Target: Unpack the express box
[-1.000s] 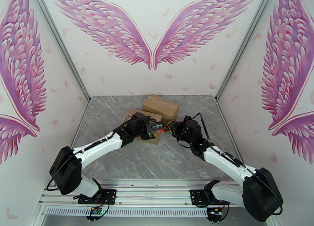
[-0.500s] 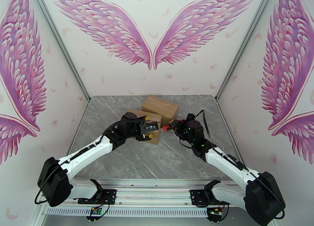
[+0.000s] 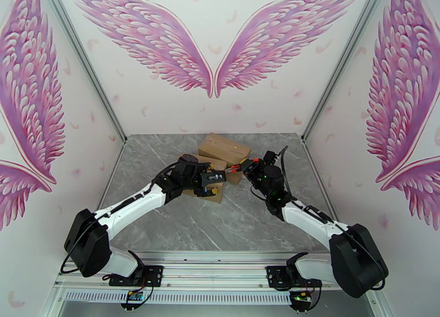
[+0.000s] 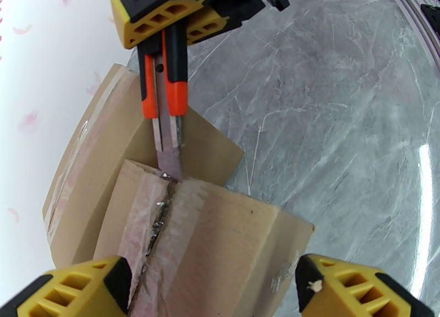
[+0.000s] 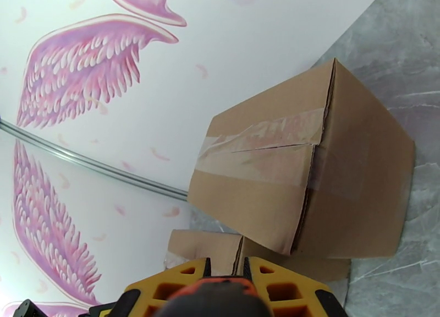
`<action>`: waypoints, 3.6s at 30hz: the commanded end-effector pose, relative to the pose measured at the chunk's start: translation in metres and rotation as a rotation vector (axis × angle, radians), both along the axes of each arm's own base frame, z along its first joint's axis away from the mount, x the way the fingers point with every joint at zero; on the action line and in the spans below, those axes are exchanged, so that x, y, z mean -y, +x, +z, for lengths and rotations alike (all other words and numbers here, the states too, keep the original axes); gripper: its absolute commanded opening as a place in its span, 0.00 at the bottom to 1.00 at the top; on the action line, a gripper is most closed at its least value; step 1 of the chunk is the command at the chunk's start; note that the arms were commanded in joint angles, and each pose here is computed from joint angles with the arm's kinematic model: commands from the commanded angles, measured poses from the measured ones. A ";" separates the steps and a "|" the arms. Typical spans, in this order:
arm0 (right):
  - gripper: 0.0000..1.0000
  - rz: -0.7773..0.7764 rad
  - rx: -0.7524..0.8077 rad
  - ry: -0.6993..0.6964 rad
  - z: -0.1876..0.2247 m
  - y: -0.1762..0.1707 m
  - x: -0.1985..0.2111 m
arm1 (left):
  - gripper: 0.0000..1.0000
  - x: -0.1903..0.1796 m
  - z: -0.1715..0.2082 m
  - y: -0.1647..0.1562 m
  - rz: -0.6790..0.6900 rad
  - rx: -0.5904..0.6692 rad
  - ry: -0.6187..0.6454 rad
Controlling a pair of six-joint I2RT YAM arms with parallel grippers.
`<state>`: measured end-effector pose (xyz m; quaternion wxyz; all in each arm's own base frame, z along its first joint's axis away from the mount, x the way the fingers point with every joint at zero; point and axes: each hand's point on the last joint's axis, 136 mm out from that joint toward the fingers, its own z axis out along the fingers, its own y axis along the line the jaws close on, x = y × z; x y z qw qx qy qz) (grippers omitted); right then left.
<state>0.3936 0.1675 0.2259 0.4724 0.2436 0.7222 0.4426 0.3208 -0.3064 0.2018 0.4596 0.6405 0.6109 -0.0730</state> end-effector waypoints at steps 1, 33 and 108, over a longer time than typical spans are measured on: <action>0.00 -0.003 0.101 0.005 0.029 0.011 0.000 | 0.84 0.001 0.007 0.001 -0.010 0.000 -0.001; 0.00 0.166 -0.155 0.146 -0.016 -0.010 -0.030 | 0.84 -0.015 -0.002 0.057 0.169 0.094 0.002; 0.00 0.222 -0.122 -0.966 -0.016 0.020 -0.098 | 0.95 -0.147 -0.010 0.126 0.949 -0.883 -0.742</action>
